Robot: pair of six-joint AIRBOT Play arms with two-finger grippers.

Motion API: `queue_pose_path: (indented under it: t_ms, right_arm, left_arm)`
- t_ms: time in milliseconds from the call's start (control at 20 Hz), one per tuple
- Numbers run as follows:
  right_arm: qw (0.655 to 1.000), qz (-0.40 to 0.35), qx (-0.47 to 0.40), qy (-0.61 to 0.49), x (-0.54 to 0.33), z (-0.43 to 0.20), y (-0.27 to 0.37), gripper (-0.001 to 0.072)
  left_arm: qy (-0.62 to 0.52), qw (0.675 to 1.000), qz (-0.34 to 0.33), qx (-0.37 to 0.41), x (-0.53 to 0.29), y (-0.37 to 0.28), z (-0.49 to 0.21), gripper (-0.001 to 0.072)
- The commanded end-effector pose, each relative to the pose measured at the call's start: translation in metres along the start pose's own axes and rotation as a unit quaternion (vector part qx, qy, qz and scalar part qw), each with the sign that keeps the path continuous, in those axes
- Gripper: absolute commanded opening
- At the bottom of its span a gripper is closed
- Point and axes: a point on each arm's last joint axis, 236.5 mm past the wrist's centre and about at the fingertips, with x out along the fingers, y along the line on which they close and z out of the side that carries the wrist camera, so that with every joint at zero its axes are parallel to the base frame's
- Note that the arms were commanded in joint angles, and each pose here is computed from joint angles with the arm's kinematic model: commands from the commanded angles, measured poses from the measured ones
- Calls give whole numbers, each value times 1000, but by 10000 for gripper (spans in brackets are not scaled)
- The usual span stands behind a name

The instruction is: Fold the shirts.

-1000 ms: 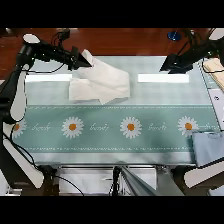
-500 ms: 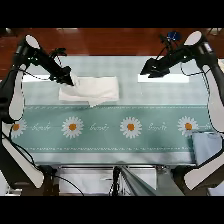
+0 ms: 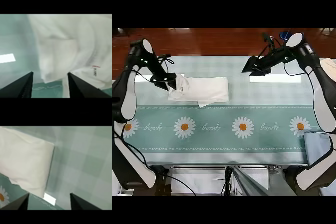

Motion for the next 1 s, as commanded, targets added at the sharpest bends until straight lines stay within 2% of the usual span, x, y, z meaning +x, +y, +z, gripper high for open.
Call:
queue_pose_path:
  t_ms: [0,450,650,800,950]
  right_arm:
    - [1000,8,19,18,23,-7,3,584]
    - [996,-5,42,76,85,-37,7,584]
    - [994,6,67,85,84,-41,14,584]
    - [990,46,71,115,77,-54,37,584]
    - [990,15,81,112,70,-55,33,583]
  left_arm:
    - [-102,991,69,-56,-53,44,19,532]
    - [-332,941,33,-50,-219,14,13,532]
    - [-375,926,14,-25,-257,-5,-2,532]
    - [-388,921,2,-19,-269,-14,-8,532]
    - [-391,920,-29,-2,-272,-31,-8,532]
